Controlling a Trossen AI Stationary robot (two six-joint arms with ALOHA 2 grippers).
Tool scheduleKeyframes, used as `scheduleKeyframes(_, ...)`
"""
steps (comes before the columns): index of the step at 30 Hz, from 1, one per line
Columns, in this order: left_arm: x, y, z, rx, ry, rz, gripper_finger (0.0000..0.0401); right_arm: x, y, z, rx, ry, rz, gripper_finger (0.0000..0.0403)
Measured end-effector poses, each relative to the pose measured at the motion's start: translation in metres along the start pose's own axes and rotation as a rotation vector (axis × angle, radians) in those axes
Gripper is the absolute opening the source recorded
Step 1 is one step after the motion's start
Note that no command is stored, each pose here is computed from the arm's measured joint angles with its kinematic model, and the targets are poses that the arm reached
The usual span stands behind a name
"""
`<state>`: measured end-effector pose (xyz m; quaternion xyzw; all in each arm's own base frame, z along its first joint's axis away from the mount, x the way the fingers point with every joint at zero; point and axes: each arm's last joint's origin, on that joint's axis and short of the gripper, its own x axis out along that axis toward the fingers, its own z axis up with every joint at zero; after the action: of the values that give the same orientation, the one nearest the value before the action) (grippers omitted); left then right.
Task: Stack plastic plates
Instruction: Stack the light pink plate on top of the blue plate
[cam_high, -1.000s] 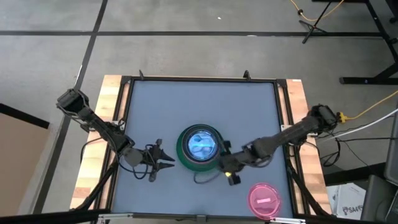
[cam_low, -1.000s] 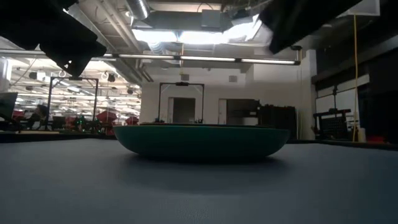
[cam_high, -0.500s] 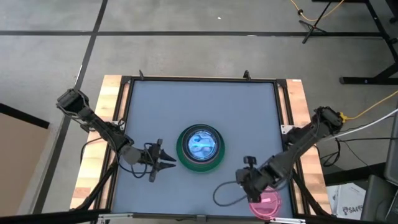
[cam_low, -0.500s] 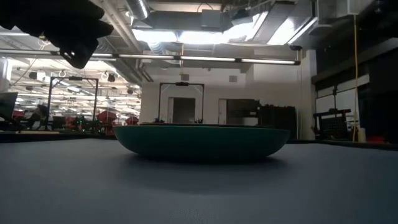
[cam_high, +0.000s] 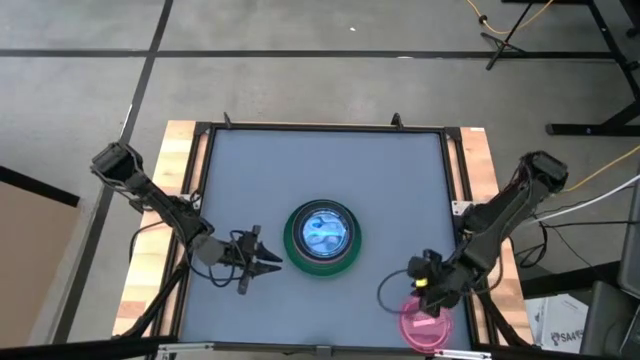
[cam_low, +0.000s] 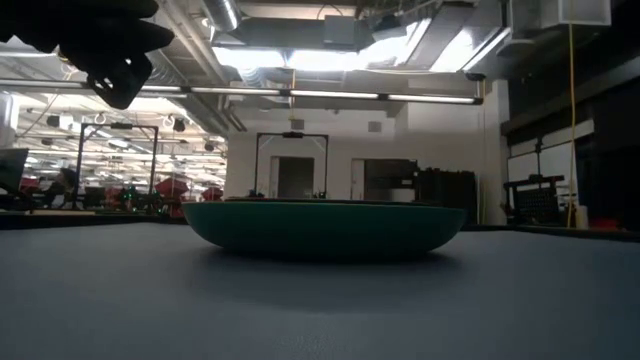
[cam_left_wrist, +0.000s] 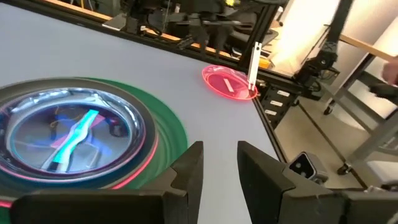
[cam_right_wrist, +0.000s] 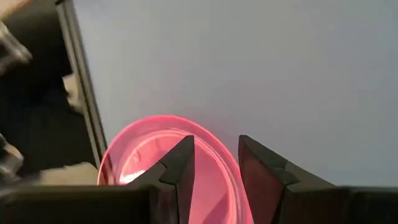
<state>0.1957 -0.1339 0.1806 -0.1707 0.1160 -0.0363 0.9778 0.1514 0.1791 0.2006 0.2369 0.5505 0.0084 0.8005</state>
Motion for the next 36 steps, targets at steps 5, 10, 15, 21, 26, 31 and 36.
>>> scheduleKeyframes(5, -0.001, -0.002, -0.001, -0.001, 0.004, -0.009, 0.0092, -0.006, -0.029, -0.025, 0.167, 0.035, 0.029, 0.0117)
scheduleKeyframes(10, -0.001, -0.002, -0.001, -0.006, 0.004, -0.009, 0.0092, -0.005, -0.048, -0.045, 0.268, 0.072, 0.06, 0.0117)
scheduleKeyframes(15, -0.001, -0.001, -0.001, -0.006, -0.005, 0.007, 0.0092, 0.004, -0.052, -0.057, 0.311, 0.09, 0.136, 0.0117)
scheduleKeyframes(21, -0.001, -0.001, -0.001, -0.006, -0.013, 0.021, 0.0092, 0.008, -0.057, -0.06, 0.31, 0.086, 0.143, 0.0117)
scheduleKeyframes(26, -0.001, -0.001, 0.0, -0.007, -0.015, 0.025, 0.0092, 0.011, -0.062, -0.062, 0.296, 0.085, 0.125, 0.0117)
scheduleKeyframes(31, -0.001, -0.001, 0.0, -0.006, -0.019, 0.034, 0.0092, 0.014, -0.063, -0.062, 0.283, 0.063, 0.113, 0.0117)
scheduleKeyframes(36, -0.001, 0.0, 0.0, -0.001, -0.026, 0.046, 0.0092, 0.019, -0.059, -0.062, 0.256, 0.033, 0.127, 0.0117)
